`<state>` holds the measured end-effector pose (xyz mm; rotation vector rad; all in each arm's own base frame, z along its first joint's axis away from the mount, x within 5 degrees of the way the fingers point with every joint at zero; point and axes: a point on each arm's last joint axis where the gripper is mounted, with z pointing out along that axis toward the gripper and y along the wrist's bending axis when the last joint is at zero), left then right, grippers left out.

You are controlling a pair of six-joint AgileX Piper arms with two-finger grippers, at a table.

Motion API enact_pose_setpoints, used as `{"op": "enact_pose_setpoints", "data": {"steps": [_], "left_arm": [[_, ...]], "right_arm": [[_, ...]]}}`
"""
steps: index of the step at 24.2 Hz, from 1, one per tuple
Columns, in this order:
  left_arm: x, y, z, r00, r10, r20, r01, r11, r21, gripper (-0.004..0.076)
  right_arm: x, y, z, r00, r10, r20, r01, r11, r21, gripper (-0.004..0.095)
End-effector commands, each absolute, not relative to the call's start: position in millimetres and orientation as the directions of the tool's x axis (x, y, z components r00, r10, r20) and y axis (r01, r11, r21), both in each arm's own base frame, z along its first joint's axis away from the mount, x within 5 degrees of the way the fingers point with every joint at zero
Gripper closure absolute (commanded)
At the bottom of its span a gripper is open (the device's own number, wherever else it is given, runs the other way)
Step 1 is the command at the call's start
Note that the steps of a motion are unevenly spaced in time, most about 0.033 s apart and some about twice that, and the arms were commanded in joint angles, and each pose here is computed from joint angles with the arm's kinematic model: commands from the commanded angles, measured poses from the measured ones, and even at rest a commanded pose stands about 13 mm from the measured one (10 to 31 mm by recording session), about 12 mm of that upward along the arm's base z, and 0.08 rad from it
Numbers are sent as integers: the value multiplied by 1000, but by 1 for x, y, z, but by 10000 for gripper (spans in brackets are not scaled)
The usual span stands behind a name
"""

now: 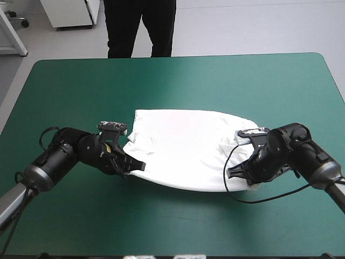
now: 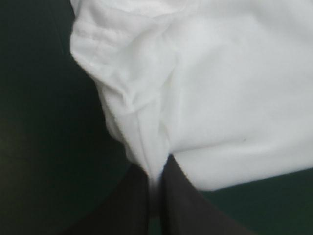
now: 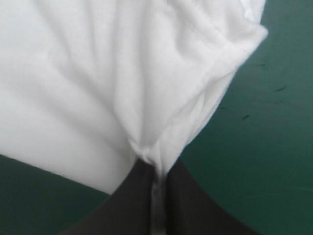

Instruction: Fold the cloth

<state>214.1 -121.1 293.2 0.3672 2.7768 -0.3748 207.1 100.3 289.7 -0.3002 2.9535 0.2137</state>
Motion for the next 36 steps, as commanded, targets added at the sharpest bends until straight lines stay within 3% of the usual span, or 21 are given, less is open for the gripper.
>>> {"op": "enact_pose_setpoints", "data": {"steps": [1,7,12,17,21,27,31,36], "left_arm": [[217,-124,327,-874,173,-454,309,919,-245,733],[229,-123,349,-812,156,-562,309,932,-188,733],[252,-128,351,-719,103,-687,297,939,-171,733],[291,-144,344,-660,113,-743,307,943,-129,733],[327,-159,327,-646,143,-750,316,944,-92,733],[360,-176,295,-678,168,-716,317,945,-78,733],[373,-182,272,-709,192,-678,316,947,-62,712],[377,-182,261,-740,234,-630,316,948,-19,579]], "right_arm": [[207,100,317,-946,-187,-264,-227,965,131,925],[223,93,341,-891,-159,-425,-193,980,37,925],[249,85,356,-760,-158,-631,-122,988,-99,925],[288,87,346,-682,-130,-720,-80,991,-104,925],[329,79,337,-670,-72,-739,-32,997,-67,925],[373,91,316,-722,-94,-686,-82,995,-51,876],[386,102,305,-783,-112,-612,-142,990,1,695],[382,104,302,-828,-158,-539,-182,983,-8,414]]}}
